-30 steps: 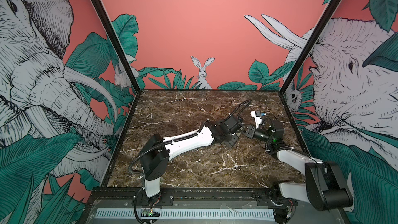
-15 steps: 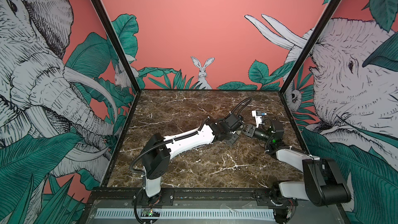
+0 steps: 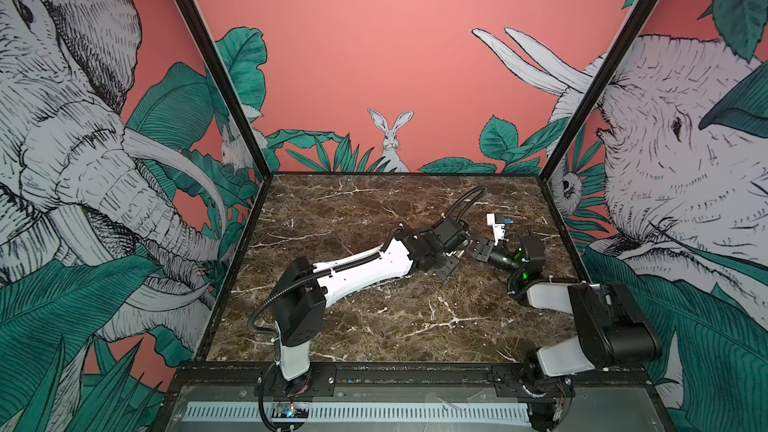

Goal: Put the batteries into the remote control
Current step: 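Lower the battery with the left gripper into the remote's compartment, then open the left gripper and raise it off the inserted battery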

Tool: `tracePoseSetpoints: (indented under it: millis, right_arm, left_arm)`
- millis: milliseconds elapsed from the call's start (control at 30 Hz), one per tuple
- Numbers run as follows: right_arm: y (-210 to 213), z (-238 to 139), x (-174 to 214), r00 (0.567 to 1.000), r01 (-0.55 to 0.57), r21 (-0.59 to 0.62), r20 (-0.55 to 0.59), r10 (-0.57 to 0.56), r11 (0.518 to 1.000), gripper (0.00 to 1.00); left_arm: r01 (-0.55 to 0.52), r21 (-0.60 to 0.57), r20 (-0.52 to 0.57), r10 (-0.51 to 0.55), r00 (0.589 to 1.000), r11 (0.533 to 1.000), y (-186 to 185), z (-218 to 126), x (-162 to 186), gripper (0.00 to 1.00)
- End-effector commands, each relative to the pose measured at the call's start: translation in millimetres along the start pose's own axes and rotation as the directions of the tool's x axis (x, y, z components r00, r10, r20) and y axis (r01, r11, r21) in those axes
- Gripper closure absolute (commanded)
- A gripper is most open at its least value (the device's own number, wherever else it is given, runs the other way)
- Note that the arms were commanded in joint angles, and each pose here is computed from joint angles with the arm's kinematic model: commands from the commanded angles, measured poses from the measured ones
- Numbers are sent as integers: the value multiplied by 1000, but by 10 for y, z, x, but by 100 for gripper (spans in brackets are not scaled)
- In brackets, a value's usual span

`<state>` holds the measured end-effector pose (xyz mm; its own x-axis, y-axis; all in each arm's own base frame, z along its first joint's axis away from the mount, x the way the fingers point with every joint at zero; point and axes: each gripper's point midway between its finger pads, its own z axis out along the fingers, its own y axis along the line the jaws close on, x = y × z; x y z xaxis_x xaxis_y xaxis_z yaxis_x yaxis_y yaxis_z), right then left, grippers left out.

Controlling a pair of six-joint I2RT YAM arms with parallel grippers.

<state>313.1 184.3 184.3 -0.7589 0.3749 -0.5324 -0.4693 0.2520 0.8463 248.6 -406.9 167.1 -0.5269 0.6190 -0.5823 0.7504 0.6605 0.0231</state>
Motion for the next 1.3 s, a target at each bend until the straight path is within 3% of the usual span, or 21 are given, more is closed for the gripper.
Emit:
tracePoseSetpoints:
  millis: [0,967,1167,1267]
  right_arm:
    - [464,1,-12,993,107,-141,-36,-113,984,100]
    - [455,22,-31,995,79,-149,-48,-86,986,100]
    - [442,28,-25,995,73,-148,-52,-81,986,100]
    - [432,31,-14,995,68,-146,-58,-77,987,100]
  left_arm:
    - [-8,5,12,8,1000,1000,16,-78,-39,96]
    - [-3,-5,35,3,999,1000,55,-193,-59,81]
    - [-1,6,48,1,999,1000,45,-237,-68,75]
    - [-1,11,63,0,998,1000,44,-294,-88,67]
